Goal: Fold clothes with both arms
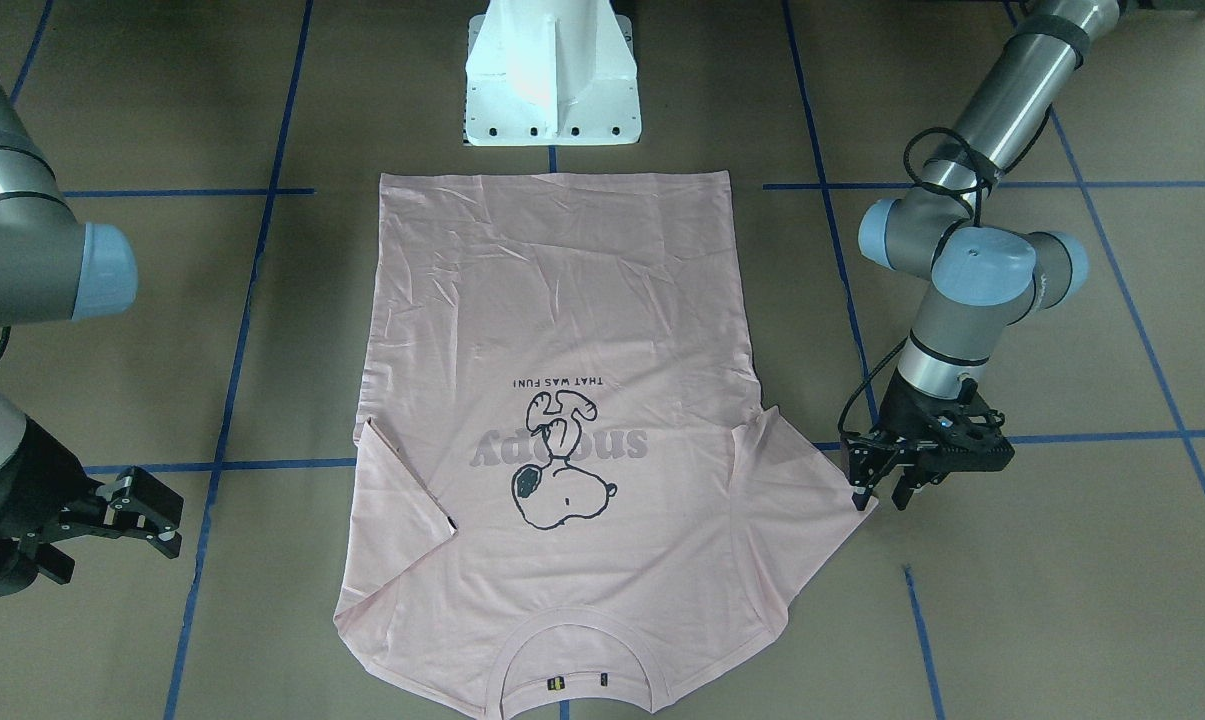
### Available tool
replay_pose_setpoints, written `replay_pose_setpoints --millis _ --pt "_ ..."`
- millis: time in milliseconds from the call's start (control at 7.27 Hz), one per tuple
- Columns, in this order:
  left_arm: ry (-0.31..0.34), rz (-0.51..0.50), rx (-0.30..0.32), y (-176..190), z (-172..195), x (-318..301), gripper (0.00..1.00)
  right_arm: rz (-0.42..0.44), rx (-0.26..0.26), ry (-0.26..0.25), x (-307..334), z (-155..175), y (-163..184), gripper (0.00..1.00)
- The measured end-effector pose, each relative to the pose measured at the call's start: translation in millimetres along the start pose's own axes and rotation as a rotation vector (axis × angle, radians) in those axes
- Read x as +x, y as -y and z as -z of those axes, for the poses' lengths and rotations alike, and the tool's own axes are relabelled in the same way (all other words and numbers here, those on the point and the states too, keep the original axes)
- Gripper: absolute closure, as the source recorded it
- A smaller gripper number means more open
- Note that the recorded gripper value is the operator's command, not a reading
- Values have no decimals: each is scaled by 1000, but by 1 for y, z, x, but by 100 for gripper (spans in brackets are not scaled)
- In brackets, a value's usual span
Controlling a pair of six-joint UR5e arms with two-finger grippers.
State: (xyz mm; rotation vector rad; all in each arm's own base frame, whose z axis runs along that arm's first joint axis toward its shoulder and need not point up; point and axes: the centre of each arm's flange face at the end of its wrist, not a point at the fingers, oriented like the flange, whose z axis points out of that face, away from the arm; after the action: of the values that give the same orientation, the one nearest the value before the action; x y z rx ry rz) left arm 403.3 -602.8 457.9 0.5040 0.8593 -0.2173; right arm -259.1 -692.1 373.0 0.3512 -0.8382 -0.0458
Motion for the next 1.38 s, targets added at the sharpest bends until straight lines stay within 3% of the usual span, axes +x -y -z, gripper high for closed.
replay_pose_setpoints --millis 550,688,1238,1375 --pt "-3 -13 -13 -9 -3 5 51 -3 -2 -3 2 -1 -1 0" --pt "-2 -15 -13 -9 -4 5 57 -3 -2 -3 2 -1 -1 0" --pt "4 -20 -16 -10 -6 3 57 -4 -2 -4 3 -2 -2 0" --pt "5 -29 -16 -10 -6 4 67 -4 -3 -4 3 -2 -2 0"
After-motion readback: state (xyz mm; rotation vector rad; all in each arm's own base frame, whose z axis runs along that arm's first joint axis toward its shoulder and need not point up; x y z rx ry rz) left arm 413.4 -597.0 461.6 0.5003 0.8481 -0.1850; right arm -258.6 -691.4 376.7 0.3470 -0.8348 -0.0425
